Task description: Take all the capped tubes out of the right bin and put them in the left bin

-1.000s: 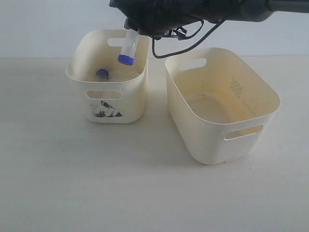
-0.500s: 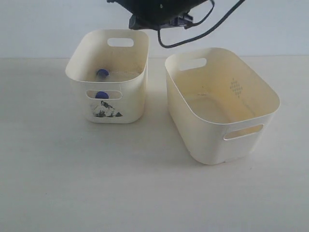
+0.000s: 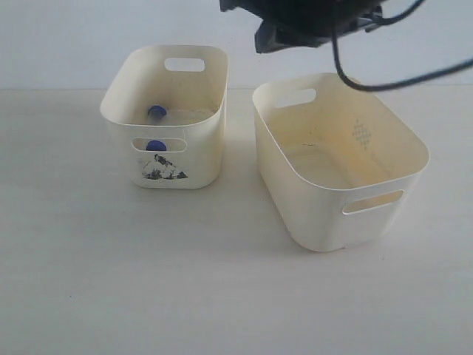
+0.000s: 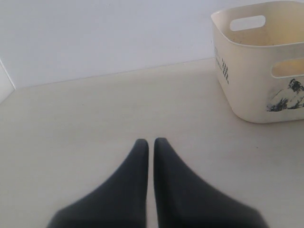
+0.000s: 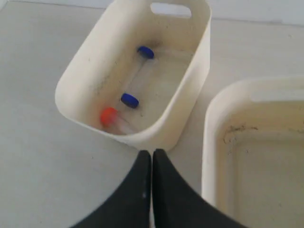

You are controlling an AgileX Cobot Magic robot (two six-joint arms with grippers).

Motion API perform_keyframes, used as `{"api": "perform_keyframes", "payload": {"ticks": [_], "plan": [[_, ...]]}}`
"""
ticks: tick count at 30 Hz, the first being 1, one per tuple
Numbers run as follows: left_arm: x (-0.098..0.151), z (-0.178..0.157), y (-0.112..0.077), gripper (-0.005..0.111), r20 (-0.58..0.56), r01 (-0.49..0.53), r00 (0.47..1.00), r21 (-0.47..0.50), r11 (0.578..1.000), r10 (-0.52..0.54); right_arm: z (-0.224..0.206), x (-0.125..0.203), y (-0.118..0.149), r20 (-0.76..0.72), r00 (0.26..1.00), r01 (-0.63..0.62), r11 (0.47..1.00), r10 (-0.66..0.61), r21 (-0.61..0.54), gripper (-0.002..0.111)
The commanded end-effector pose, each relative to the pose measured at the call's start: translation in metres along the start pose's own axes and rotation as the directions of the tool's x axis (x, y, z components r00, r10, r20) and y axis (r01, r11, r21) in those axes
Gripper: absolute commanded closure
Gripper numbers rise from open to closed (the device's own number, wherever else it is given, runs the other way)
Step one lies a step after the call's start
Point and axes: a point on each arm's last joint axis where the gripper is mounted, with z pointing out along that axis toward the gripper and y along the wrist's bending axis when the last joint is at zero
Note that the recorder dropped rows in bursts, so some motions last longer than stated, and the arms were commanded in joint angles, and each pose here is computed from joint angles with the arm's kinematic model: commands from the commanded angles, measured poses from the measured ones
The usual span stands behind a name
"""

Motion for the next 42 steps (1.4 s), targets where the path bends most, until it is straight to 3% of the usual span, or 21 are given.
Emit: {"api": "perform_keyframes", "payload": {"ticks": [1,9,16,22,32,42], "plan": [[-0.003,-0.001,0.0,0.102,0.021,0.013,1.0,-0.001,1.0,-0.013,-0.027,0.029,-0.007,0.005,1.0,0.005,1.0,-0.005,0.01,0.108],[-0.003,-0.001,0.0,0.102,0.021,0.013,1.0,-0.001,1.0,-0.013,-0.065,0.068,-0.01,-0.187,0.982,0.011,1.0,-0.007,0.021,0.108],[-0.003,-0.001,0.0,0.102,0.021,0.013,1.0,-0.001,1.0,-0.013,-0.069,0.07,-0.009,-0.209,0.978,0.011,1.0,-0.007,0.02,0.108],[-0.003,-0.001,0.0,0.102,0.021,0.013,1.0,-0.001,1.0,-0.013,-0.068,0.064,-0.012,-0.139,0.988,0.077,0.996,-0.07,0.044,0.108],[-0.003,-0.001,0.0,0.102,0.021,0.013,1.0,-0.001,1.0,-0.013,-0.067,0.05,-0.01,0.009,0.997,0.072,0.997,-0.072,0.031,0.108],[-0.003,-0.001,0.0,0.102,0.021,0.013,1.0,-0.001,1.0,-0.013,-0.066,0.052,-0.012,0.011,0.992,0.129,0.991,-0.129,0.041,0.108]]}}
